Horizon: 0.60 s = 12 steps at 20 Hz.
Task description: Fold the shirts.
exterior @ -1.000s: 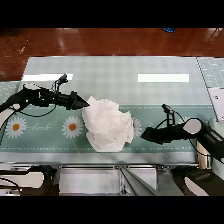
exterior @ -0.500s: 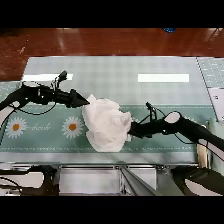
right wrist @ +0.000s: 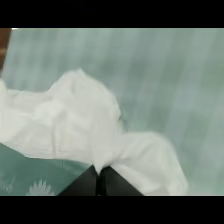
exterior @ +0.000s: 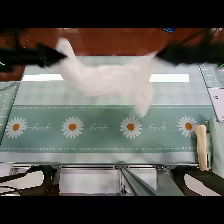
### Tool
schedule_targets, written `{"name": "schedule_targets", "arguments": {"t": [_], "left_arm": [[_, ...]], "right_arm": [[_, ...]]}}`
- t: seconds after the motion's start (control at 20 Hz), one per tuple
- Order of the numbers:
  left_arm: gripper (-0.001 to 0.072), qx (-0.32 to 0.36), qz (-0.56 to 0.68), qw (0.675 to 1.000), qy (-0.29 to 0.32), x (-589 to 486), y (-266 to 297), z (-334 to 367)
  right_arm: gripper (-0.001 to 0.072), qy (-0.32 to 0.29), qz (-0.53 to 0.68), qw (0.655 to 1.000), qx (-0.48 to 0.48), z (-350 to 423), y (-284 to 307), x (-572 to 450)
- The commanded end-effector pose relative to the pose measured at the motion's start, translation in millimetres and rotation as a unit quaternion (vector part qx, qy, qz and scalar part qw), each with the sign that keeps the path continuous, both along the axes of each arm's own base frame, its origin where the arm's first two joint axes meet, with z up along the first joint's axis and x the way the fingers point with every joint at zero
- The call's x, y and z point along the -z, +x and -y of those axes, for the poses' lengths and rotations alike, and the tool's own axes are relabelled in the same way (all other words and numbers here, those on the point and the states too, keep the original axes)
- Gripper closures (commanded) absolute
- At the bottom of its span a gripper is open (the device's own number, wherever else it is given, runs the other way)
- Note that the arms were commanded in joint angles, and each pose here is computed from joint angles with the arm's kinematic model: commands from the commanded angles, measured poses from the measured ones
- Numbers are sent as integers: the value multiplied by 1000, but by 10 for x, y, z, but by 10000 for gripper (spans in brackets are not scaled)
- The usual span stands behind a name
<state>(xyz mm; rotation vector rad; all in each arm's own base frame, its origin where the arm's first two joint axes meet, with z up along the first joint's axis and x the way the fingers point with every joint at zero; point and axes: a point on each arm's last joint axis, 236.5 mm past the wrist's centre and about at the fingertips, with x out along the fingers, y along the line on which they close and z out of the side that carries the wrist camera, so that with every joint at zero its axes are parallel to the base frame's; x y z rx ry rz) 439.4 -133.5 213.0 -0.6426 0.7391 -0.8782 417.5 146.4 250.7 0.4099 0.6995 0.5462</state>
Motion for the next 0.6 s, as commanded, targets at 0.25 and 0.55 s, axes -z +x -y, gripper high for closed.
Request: {"name": "schedule_targets", "arguments": {"t": [0.25,0.55], "left_arm": [[690,-151,336,914,173,-2674,-1142,-393],[690,-256,397,828,303,-2952,-2263,-605]], "right_arm": [[695,-117,298,941,106,738,-1353,-2557],[695,-185,322,911,179,1025,-2227,-2674]]}}
